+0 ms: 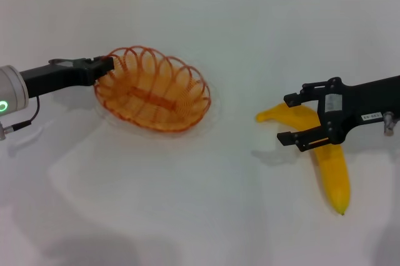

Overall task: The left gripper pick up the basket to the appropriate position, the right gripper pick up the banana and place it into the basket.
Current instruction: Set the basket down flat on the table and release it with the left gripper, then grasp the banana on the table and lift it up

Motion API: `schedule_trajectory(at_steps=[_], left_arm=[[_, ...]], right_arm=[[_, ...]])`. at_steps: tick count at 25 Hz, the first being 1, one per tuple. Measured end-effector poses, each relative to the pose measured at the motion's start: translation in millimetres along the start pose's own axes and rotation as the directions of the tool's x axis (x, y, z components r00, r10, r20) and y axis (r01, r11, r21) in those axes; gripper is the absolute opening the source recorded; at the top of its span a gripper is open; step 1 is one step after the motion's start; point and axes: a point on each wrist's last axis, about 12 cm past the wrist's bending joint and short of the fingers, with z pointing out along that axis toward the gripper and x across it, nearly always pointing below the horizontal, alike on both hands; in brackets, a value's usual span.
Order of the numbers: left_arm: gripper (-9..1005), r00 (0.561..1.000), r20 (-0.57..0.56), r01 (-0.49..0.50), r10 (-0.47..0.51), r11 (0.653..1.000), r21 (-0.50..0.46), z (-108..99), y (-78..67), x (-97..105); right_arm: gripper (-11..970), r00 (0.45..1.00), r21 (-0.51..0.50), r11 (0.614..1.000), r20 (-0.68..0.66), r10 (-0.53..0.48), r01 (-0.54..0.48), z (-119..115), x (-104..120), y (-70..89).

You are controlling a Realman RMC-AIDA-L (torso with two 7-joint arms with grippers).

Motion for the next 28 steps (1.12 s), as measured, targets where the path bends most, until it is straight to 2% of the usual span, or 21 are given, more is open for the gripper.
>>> schedule_trajectory(at_steps=[5, 14, 15, 20, 28], left_arm=[[126, 1.0, -0.005, -0.005, 0.005, 1.0, 0.003, 0.7, -0.6, -0.2], [237, 1.0, -0.006, -0.007, 0.008, 1.0, 0.006, 0.8, -0.9, -0.2], [275, 1.0, -0.006, -0.013, 0.013, 1.0, 0.006, 0.7, -0.8, -0.2], [467, 0.998, -0.006, -0.066, 0.066, 0.998, 0.0, -1.0, 0.2, -0.1], [514, 0.979, 0.059, -0.194, 0.195, 0.981, -0.022, -3.0, 1.4, -9.6]], right_arm=[[863, 1.0, -0.001, 1.0, -0.001, 0.001, -0.001, 0.2, 0.4, 0.1], [863, 1.0, -0.003, 1.0, -0.005, 0.004, -0.004, 0.7, 1.2, 0.3], [863, 1.0, -0.003, 1.0, -0.005, 0.004, -0.004, 0.6, 1.5, 0.3], [863, 1.0, -0.001, 1.0, -0.007, 0.008, -0.008, 0.3, 3.0, 0.8], [862, 1.0, -0.001, 1.0, -0.008, 0.01, -0.01, 0.3, 3.5, 0.9]])
